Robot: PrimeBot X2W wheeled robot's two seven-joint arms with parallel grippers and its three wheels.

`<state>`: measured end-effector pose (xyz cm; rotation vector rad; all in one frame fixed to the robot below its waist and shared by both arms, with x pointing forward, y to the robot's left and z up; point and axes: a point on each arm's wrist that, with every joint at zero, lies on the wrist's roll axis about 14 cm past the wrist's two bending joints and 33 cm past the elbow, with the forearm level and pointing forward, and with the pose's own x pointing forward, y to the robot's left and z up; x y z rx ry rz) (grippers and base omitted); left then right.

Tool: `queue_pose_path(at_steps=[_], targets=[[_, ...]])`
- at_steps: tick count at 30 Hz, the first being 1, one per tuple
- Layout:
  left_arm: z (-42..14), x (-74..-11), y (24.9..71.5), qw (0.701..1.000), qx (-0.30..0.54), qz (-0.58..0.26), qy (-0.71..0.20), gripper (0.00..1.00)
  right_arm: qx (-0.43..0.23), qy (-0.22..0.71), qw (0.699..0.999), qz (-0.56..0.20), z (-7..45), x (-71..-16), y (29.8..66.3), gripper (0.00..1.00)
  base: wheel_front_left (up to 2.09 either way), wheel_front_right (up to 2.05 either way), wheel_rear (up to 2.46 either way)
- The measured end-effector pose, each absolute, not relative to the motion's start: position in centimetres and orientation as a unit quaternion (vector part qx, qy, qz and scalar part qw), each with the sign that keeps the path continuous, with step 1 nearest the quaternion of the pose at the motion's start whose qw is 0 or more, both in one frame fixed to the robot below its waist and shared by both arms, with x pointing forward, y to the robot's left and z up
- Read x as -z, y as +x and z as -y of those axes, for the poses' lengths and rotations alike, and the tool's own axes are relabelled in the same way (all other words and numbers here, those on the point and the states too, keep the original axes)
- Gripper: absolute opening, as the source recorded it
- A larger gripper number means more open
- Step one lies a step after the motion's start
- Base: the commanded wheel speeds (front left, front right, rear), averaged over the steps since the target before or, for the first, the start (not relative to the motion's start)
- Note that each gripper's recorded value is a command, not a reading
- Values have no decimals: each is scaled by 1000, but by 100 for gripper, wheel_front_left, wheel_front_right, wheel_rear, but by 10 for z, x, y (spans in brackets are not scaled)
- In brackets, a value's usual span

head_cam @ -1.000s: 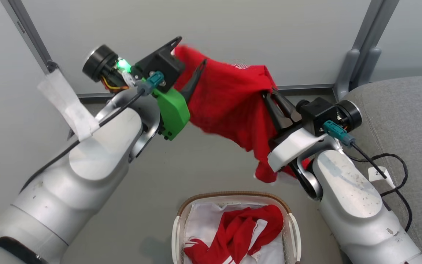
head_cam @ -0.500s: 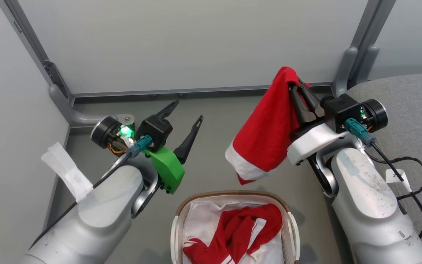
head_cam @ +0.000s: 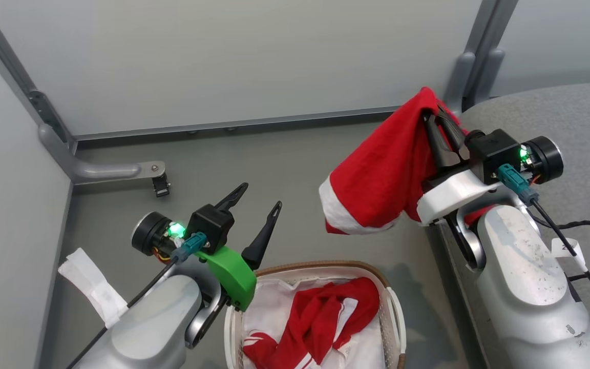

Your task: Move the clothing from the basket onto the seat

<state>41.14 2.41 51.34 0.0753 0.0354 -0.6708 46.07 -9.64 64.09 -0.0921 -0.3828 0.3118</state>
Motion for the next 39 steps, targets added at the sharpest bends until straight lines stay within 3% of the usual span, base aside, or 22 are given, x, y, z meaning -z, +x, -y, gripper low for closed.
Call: queue_pose_path(at_steps=[10, 24, 34, 39], targets=[[23, -517, 411, 919, 393, 4, 32, 100, -55, -100, 978, 173, 173, -630, 453, 0, 0, 0, 0], [107, -489, 398, 863, 504, -17, -2, 100, 88, -130, 979, 128, 281, -605, 423, 0, 0, 0, 0], [130, -460, 403, 842, 538, -42, -25, 100, 145, -135, 976, 92, 322, -579, 426, 0, 0, 0, 0], [125, -453, 413, 847, 527, -49, -42, 100, 161, -161, 966, 121, 339, -603, 450, 0, 0, 0, 0]])
